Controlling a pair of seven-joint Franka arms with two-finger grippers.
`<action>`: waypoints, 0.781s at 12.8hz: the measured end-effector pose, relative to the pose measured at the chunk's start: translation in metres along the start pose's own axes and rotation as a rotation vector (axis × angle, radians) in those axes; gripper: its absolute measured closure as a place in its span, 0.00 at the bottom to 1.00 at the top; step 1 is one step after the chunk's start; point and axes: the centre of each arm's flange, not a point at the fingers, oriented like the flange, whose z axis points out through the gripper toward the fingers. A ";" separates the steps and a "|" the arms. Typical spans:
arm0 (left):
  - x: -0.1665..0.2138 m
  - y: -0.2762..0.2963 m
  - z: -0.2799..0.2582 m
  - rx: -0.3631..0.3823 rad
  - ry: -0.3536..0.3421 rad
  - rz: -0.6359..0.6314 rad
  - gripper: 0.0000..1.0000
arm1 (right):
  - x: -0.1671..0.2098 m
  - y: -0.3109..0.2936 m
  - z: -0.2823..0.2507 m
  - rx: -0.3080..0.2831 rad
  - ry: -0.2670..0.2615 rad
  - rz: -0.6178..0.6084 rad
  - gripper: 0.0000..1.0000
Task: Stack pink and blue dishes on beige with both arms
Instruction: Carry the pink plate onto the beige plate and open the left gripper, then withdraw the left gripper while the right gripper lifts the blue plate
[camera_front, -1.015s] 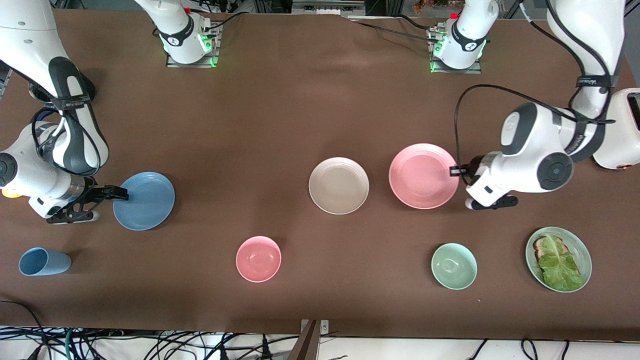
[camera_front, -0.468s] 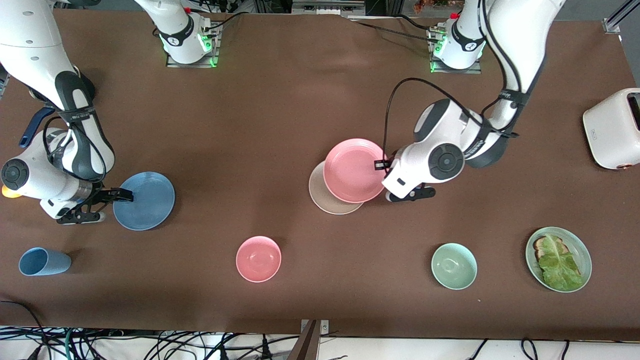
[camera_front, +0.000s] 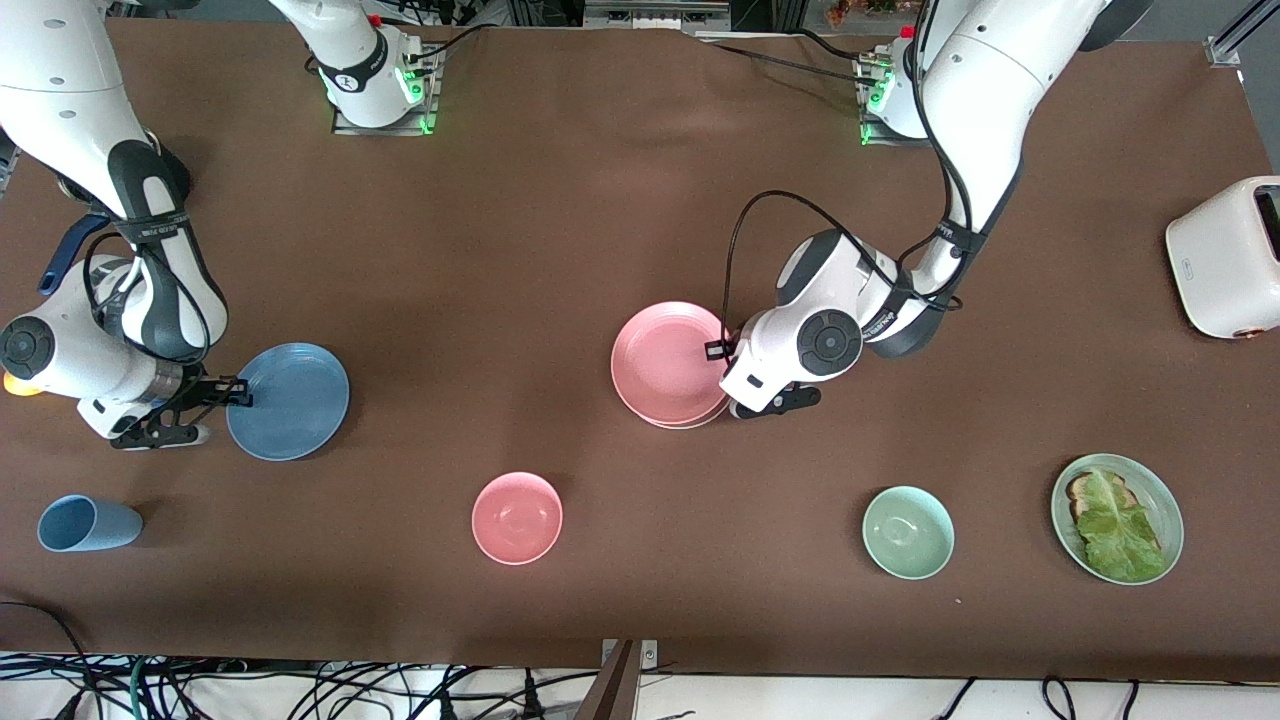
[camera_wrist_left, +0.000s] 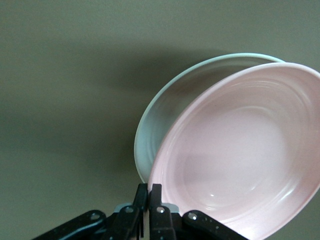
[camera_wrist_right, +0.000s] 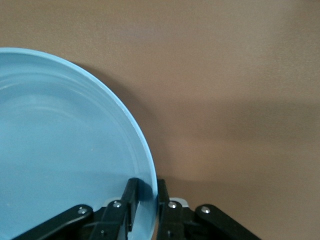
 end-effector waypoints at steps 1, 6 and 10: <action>0.005 -0.003 -0.004 -0.004 0.008 -0.006 0.78 | 0.000 0.000 0.000 0.001 0.000 0.000 0.82; 0.027 -0.024 -0.044 -0.031 0.050 -0.048 0.26 | 0.006 -0.018 -0.004 0.038 0.015 -0.005 0.88; 0.045 -0.084 -0.100 0.004 0.052 -0.092 0.00 | 0.010 -0.031 -0.007 0.075 0.004 -0.005 0.88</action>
